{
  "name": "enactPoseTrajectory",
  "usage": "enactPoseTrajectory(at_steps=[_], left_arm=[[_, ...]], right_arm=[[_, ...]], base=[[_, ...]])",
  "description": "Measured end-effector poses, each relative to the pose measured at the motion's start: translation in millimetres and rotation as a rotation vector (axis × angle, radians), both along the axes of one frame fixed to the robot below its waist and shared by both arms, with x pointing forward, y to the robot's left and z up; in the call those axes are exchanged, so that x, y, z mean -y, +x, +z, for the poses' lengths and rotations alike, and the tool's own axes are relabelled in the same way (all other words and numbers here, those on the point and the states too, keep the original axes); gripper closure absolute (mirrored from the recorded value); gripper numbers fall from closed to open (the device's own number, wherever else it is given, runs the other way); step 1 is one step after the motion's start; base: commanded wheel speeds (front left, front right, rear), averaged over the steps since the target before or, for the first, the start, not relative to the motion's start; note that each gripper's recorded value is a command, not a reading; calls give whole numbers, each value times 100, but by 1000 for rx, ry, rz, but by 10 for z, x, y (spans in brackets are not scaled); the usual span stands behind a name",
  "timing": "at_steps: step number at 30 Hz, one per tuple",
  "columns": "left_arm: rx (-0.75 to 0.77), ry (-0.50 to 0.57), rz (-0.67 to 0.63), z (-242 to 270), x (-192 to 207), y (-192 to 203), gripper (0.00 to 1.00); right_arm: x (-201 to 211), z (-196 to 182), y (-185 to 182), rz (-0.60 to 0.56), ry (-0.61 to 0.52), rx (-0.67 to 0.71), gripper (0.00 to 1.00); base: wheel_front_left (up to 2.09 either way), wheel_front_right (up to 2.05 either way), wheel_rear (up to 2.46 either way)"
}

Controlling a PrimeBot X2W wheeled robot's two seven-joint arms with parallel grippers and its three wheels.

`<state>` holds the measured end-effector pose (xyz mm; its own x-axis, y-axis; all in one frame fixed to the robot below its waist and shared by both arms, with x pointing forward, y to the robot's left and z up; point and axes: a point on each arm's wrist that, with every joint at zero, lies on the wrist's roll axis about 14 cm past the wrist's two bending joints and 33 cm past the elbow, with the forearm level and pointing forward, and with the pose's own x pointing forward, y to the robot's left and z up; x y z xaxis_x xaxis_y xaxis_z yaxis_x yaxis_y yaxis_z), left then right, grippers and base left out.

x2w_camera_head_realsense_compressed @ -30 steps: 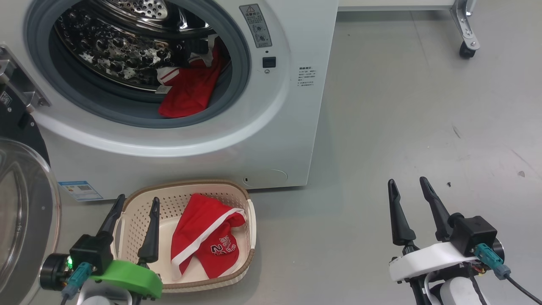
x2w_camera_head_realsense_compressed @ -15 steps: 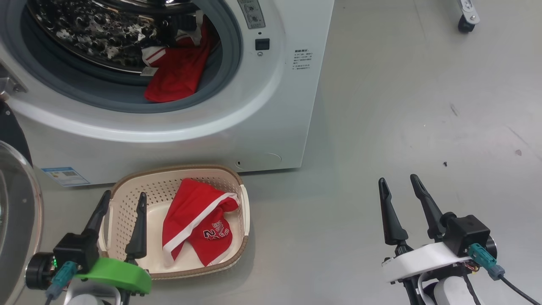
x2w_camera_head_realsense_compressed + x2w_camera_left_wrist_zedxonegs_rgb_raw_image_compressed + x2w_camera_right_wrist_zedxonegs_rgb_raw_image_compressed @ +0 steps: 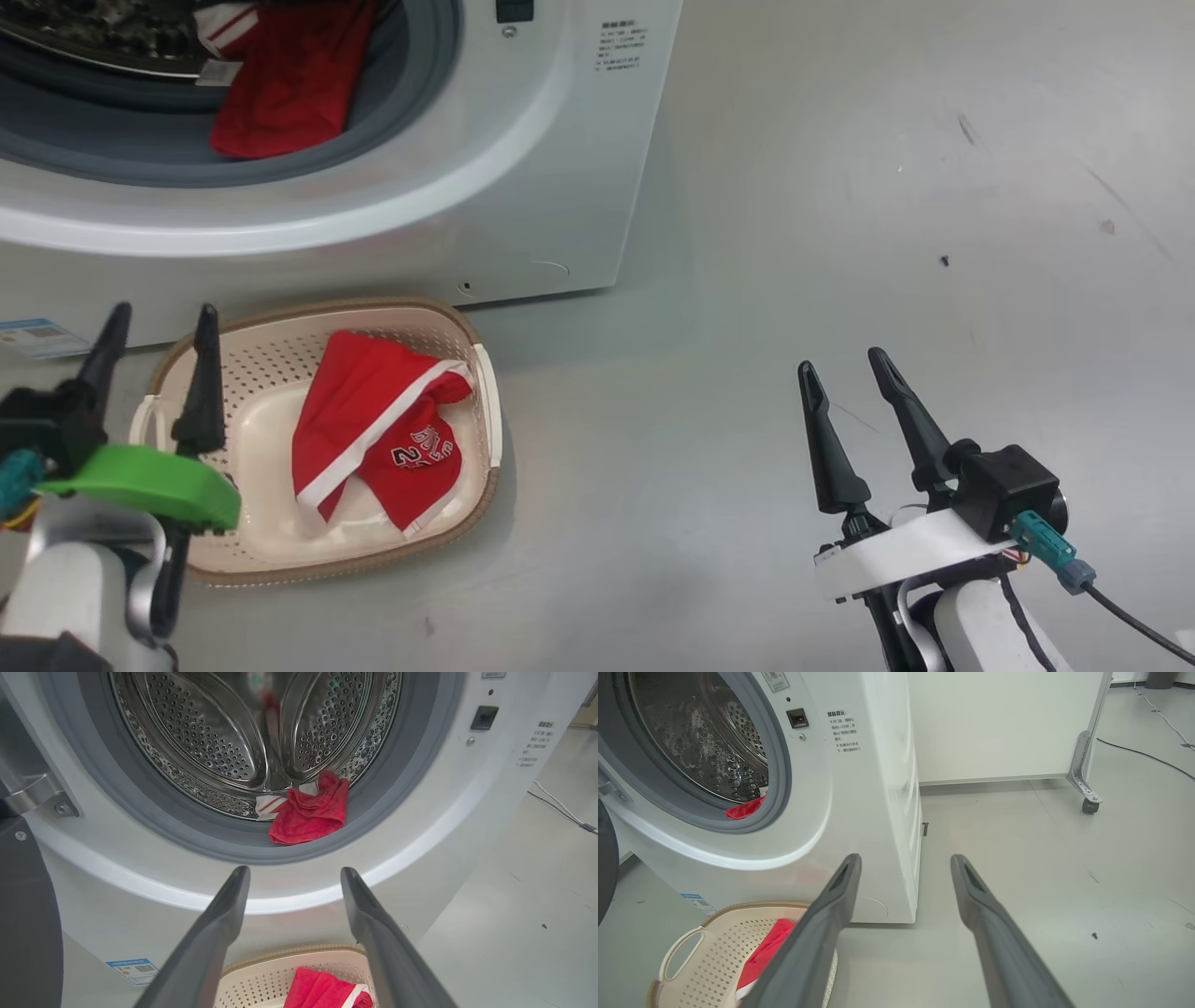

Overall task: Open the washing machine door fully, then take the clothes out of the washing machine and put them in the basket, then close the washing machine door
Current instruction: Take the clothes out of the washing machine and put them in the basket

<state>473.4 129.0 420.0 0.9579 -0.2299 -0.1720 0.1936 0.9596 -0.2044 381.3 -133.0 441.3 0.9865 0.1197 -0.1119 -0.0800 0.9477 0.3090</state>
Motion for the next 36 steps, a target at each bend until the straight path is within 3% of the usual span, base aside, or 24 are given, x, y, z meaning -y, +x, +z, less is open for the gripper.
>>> enactPoseTrajectory(at_steps=[18, 27, 36], left_arm=[[-65, -49, -65, -3, 335, 1378, 0], [-167, -36, -171, -250, 829, 1822, 0], [-305, -86, -139, -583, 960, 2078, 0]], right_arm=[[254, -245, 93, -97, 11, -82, 0], [385, -376, 109, -148, -7, -128, 0], [407, -461, 82, -160, -26, -163, 0]], base=[[0, 0, 0], [0, 0, 0], [0, 0, 0]])
